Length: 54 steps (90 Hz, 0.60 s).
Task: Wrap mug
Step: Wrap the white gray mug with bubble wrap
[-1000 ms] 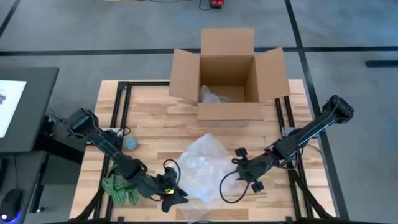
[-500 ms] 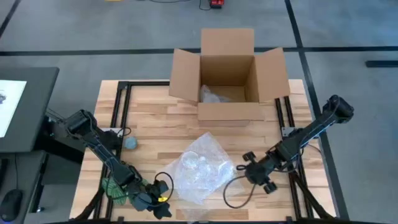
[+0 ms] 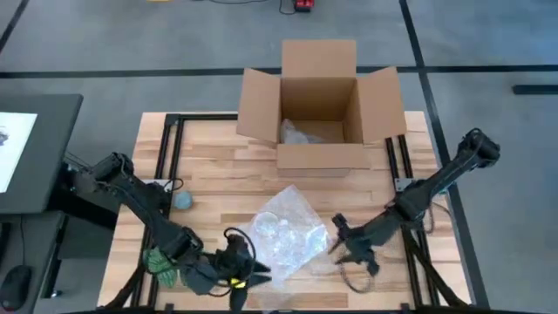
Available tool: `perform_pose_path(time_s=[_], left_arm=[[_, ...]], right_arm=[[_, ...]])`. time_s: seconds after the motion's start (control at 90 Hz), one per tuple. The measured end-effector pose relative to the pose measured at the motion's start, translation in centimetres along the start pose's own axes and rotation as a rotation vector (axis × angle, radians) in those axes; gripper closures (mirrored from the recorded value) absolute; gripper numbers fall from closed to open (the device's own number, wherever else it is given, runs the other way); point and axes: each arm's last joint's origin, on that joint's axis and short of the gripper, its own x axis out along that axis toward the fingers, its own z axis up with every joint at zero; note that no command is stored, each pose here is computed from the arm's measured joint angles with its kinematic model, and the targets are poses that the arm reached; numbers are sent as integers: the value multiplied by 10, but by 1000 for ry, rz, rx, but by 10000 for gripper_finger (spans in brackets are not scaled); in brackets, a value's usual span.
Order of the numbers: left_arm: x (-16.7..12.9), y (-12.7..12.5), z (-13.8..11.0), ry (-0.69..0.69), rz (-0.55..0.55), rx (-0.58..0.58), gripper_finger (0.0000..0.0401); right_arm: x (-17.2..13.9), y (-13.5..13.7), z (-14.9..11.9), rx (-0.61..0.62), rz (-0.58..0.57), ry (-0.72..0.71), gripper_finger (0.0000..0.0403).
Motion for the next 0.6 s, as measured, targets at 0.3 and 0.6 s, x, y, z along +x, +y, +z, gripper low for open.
perform_pose_path(time_s=[0.3, 0.6], left_arm=[[27, 35, -56, 241, 321, -174, 307], [51, 52, -113, 670, 438, -322, 307]], right_arm=[[76, -28, -49, 154, -103, 279, 275], [105, -9, -78, 192, 82, 424, 275]])
